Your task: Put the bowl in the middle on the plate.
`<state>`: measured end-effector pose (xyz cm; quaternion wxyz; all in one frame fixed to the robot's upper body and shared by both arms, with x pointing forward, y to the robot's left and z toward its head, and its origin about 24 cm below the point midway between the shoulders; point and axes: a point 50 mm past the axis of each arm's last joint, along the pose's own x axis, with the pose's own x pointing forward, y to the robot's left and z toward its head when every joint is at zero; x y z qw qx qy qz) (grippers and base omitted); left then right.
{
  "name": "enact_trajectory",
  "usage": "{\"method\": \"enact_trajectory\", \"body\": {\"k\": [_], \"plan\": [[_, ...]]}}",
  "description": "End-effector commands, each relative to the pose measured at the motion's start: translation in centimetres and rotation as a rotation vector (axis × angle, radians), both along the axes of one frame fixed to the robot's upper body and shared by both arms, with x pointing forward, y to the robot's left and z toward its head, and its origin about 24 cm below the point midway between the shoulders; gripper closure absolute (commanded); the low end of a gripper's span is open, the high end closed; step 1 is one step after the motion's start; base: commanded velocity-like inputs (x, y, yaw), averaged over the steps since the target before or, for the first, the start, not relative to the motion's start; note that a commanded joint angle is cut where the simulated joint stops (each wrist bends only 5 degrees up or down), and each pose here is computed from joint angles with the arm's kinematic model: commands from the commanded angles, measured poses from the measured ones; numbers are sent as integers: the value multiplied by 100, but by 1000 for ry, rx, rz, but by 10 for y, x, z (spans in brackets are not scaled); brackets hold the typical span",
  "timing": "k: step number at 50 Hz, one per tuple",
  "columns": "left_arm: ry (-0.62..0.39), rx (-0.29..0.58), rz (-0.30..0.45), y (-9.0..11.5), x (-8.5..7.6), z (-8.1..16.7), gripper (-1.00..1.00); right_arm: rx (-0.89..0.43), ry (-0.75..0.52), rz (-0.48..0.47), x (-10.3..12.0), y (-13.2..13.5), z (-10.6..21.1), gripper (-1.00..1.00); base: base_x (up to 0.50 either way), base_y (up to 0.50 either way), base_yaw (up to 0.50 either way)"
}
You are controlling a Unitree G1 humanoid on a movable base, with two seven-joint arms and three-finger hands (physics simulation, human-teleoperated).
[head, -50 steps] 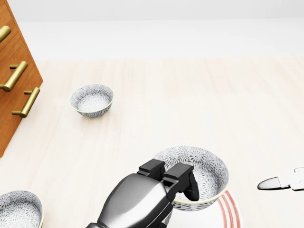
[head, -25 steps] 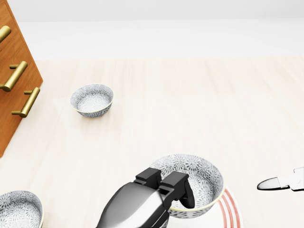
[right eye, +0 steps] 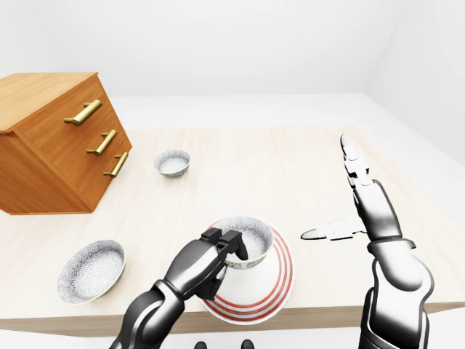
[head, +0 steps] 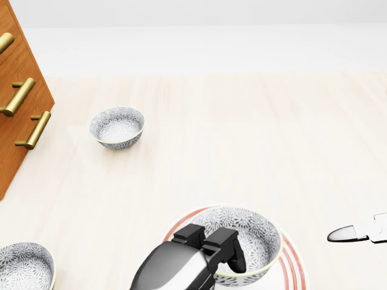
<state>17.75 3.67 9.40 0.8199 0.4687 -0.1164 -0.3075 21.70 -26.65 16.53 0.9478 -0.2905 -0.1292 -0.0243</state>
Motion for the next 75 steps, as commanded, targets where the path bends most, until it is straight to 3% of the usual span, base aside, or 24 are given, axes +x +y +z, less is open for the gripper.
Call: {"method": "enact_trajectory", "body": {"k": [1,12,28,75], "plan": [[-15,12,22,1,2,-5,100,1,3,0,0,0,-1,-100,0,0,0],[-17,39,30,1,10,-14,100,1,1,0,0,0,0,-100,0,0,0],[34,62,-1,-9,2,-42,100,-5,-6,3,0,1,2,-100,0,0,0],[42,60,12,-8,7,-44,100,-1,0,0,0,0,0,-100,0,0,0]]}}
